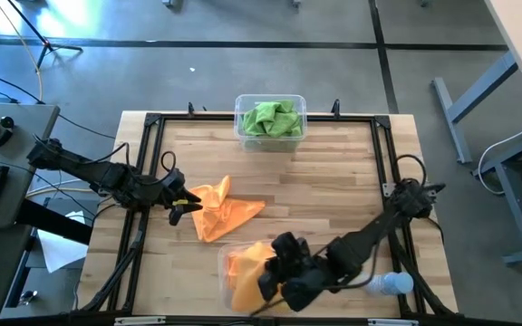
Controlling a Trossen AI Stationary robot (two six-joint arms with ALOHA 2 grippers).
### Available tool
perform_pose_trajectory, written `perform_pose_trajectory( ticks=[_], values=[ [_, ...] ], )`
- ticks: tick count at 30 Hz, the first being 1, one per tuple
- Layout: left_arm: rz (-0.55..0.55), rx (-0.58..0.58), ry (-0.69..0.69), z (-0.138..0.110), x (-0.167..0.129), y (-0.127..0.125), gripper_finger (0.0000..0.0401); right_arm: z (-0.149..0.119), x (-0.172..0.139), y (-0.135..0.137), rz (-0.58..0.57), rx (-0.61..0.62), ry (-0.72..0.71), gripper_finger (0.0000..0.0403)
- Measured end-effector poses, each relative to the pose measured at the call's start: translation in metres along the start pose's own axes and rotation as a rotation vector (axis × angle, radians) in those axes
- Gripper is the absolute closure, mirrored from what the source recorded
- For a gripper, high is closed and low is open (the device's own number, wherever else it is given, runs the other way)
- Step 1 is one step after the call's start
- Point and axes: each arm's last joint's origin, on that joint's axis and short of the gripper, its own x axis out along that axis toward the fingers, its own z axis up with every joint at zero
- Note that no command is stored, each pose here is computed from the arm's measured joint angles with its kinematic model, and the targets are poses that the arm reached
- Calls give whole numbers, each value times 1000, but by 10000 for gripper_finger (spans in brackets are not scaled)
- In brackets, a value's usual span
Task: Sort microfiber towel by color & place in baskets
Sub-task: Put the yellow towel into the bottom transparent bin
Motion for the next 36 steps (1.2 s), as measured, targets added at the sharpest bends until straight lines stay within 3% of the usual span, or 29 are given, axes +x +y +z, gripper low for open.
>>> perform_pose_trajectory(
  ticks=[7, 19, 23, 27, 31, 36],
  values=[
    [4, 2, 4, 0, 0, 0, 261, -17, 39, -20, -22, 139, 99, 403],
    [-4, 6, 27, -2, 0, 1, 261, -43, 70, -53, -109, 347, 203, 403],
    [-3, 7, 29, -2, 0, 1, 261, -48, 81, -66, -171, 355, 221, 403],
    [-2, 8, 29, -2, 0, 1, 261, -43, 84, -65, -148, 352, 213, 401],
    [-4, 47, 28, -2, 0, 1, 261, -39, 86, -61, -105, 352, 187, 380],
    [-4, 78, 28, -2, 0, 1, 261, -39, 86, -61, -105, 375, 184, 324]
  ],
)
